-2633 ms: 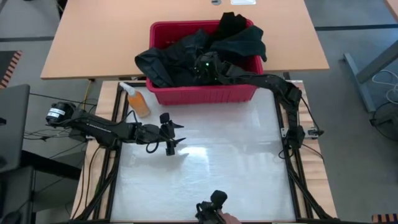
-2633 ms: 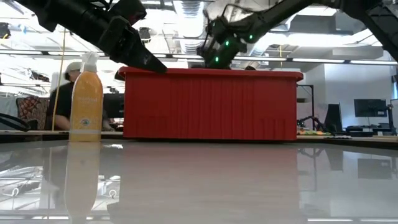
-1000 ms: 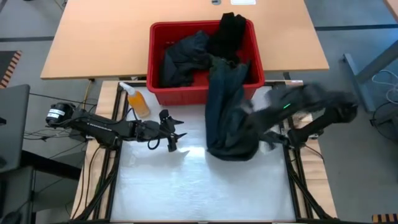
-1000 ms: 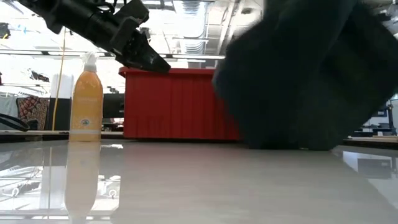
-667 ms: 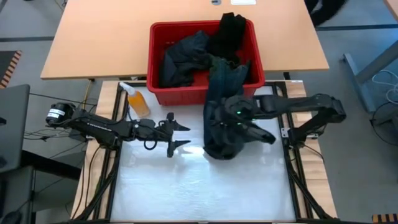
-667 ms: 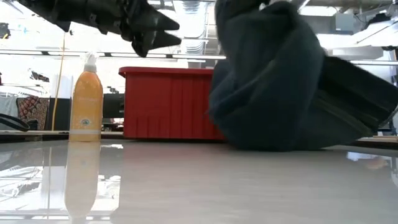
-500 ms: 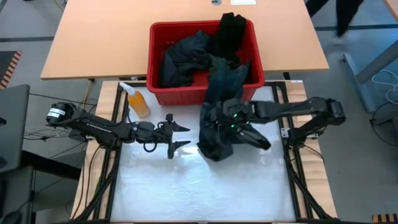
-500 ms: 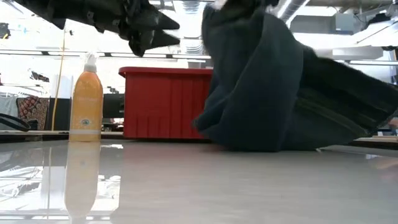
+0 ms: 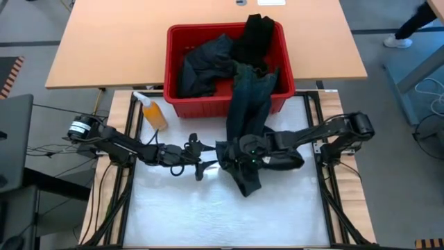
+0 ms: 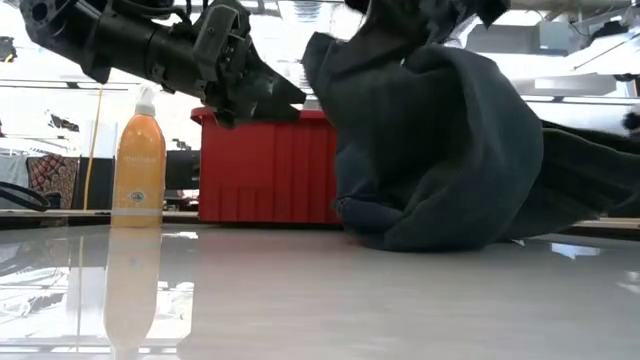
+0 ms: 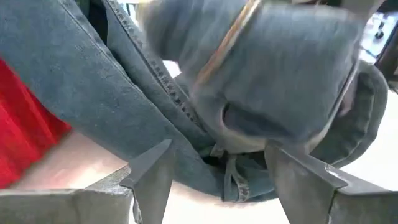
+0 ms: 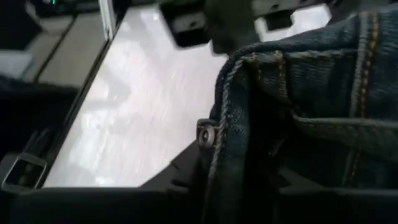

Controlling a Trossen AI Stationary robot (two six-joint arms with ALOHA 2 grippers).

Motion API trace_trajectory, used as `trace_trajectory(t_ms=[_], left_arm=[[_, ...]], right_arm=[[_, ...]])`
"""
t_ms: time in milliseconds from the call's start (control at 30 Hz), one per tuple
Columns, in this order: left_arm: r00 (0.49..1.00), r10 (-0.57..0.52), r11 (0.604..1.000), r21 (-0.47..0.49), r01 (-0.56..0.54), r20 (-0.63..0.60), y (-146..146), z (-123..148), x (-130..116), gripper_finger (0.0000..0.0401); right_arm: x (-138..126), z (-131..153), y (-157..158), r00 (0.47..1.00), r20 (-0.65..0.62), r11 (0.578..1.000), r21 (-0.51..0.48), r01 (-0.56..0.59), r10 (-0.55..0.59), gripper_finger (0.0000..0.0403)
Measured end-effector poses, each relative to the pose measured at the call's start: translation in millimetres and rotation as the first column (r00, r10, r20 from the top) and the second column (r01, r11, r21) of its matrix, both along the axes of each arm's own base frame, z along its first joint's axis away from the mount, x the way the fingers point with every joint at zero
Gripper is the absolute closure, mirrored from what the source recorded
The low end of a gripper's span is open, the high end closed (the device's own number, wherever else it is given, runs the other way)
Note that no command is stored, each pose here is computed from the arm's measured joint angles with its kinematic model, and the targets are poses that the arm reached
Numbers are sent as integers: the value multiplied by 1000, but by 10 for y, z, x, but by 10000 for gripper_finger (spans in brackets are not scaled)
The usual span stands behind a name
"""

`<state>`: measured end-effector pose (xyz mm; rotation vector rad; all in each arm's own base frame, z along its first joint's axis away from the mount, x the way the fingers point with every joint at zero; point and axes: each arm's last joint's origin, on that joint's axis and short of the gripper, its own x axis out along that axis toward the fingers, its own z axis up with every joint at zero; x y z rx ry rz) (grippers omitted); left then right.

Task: Fold Laundry from Bin
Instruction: Fold the dark blue jeans

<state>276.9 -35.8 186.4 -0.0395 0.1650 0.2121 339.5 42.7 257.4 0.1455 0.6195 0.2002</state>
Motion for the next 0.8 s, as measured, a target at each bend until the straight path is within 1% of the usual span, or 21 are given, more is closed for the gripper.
trace_trajectory(t_ms=[133,233,367,500,567,600,800], left_arm=[[1000,-3,1000,19,3,20,3,61,-19,161],[1000,-4,1000,23,4,28,6,94,-33,161],[999,-4,1000,23,3,38,9,135,-52,161],[999,-7,999,41,5,45,12,166,-65,161],[999,-4,999,47,2,42,18,165,-64,161],[999,-3,999,48,1,42,21,165,-64,161],[998,-5,999,43,2,58,46,180,-57,161]], right_arm=[[-82,216,28,995,-92,999,-40,-35,31,230],[-183,341,41,979,-202,998,-50,-49,38,202],[-356,448,37,912,-408,996,-66,-66,33,182],[-506,524,72,836,-548,999,-44,-12,-13,180],[-552,514,121,811,-585,999,-39,2,-25,182],[-562,514,154,808,-589,999,-38,-4,-19,183],[-673,592,366,818,-575,999,-13,-29,16,189]])
